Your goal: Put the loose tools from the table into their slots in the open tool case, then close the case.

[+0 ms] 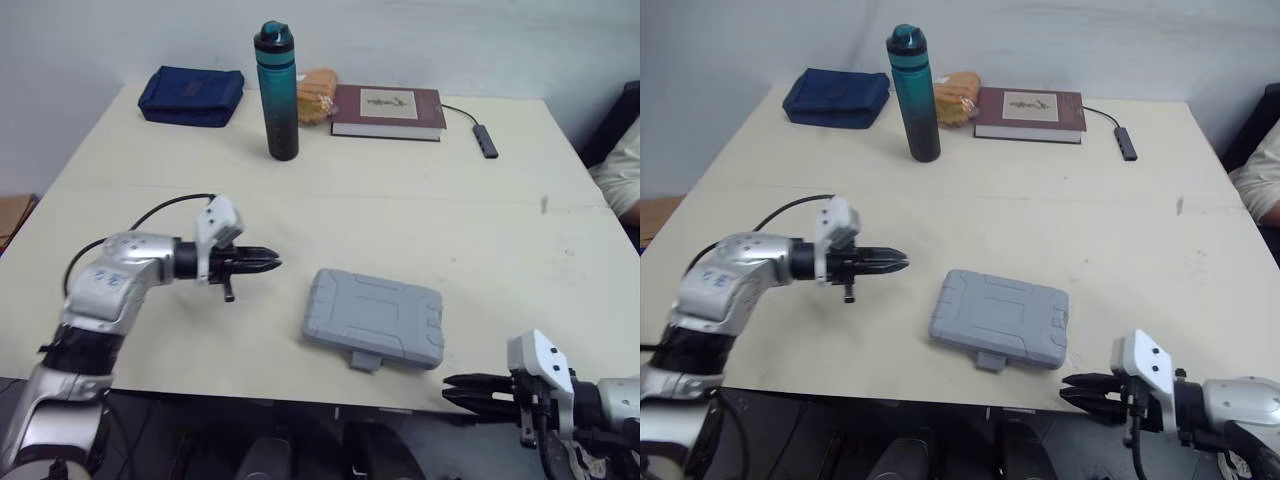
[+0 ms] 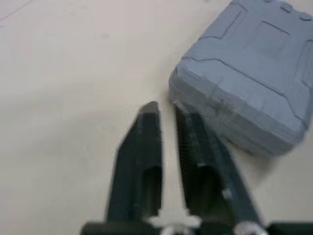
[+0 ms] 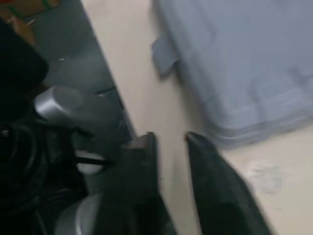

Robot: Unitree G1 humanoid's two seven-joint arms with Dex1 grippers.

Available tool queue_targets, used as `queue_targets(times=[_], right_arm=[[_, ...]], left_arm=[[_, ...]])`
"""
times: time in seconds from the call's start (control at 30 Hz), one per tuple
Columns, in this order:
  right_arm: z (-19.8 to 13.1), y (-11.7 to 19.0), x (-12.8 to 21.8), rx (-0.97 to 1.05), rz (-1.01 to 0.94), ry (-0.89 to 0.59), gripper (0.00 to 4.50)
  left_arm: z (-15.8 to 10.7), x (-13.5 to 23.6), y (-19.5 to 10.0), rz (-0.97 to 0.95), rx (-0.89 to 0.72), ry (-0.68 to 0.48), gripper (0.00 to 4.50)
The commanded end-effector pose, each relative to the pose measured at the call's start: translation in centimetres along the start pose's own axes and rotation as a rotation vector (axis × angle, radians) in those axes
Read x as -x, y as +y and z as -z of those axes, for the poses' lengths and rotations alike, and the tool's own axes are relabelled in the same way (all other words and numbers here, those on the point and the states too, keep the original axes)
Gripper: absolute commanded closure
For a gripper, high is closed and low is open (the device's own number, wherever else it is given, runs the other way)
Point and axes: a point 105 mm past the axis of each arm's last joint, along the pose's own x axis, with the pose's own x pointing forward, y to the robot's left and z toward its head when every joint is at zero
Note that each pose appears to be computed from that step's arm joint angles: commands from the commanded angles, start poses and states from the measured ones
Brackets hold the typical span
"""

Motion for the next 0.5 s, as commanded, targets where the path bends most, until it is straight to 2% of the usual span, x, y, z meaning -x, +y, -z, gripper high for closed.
queue_targets(times=[0.03,0.3,0.5], right_arm=[[0.2,0.0,-1.0,0.019,0.005,0.019,4.40],[0.5,-0.5,-2.9,0.040,0.048,0.026,4.40],[0.1,-1.5,-3.1,0.056,0.099,0.006,4.40]], left_arm=[[0.4,-2.0,1.2,0.029,-0.080,0.043,4.49],[0.4,-6.6,2.0,0.115,-0.157,0.069,4.49],[0.6,-7.6,1.9,0.167,-0.183,0.082,4.49]])
